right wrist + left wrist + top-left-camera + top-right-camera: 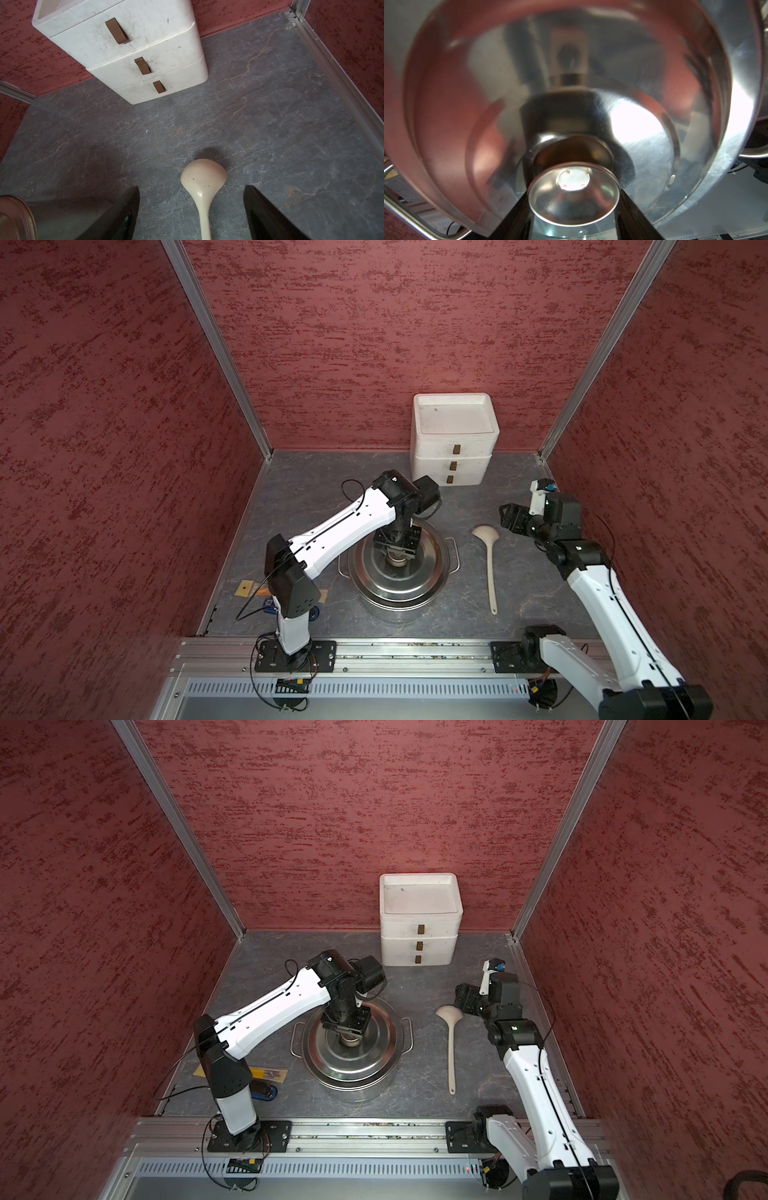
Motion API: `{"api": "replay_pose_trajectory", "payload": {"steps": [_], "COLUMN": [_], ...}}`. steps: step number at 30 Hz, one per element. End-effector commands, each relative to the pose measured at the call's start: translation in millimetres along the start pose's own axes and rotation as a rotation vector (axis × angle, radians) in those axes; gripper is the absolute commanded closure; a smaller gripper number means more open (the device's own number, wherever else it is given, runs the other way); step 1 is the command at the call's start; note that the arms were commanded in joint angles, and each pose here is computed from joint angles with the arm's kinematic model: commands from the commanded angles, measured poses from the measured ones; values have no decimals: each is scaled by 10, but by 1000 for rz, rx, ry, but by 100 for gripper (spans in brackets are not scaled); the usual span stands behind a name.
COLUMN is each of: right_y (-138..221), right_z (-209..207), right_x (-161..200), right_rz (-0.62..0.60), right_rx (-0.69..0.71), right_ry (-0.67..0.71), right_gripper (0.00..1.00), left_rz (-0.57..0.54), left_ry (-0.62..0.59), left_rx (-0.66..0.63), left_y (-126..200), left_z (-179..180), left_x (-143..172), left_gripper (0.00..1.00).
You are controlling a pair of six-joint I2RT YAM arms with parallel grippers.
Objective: Stir the soup with a spoon
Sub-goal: Pick up the lid from the pan, then place the lid at the center of the board.
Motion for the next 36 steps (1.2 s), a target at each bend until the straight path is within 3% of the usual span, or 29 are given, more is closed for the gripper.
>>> {"api": "replay_pose_trajectory", "payload": {"steps": [1,7,13,17,22,28,36], "right_y": [37,58,106,134,163,290,382], "right_z": [-29,-25,-10,-5,6,-22,-131], "right_x": [8,-17,-56,-36,5,26,187], "right_rz": [-17,-22,-33,-13,18,28,66], "right_rx": [18,21,21,23,20,43,91], "right_ry": [-9,-6,-13,-32,-35,-39,-83], "right_gripper": [17,17,17,18,19,19,20], "left_rz": [-105,-239,-371,-479,-560,-523,-456], "left_ry": [13,98,245,321,412,491,560], "left_rx": [54,101,97,109,91,87,81], "left_y": [392,932,1311,1414,1226,589,-178], "left_z": [-8,219,925,1420,2028,2482,2808], "left_x": [-24,-181,-385,-757,-1403,-2088,-2520], "left_gripper": [66,66,66,66,66,66,66]}}
Point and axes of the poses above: each gripper's point midway between its finger pads, its own y axis back along the fingers, its own z axis along the line the jaws close on, x = y × z, the point moved 1 cm from there along y, back along the fingers, and after that the axes turned 6 degrees about -y, right-handed, at the moved point
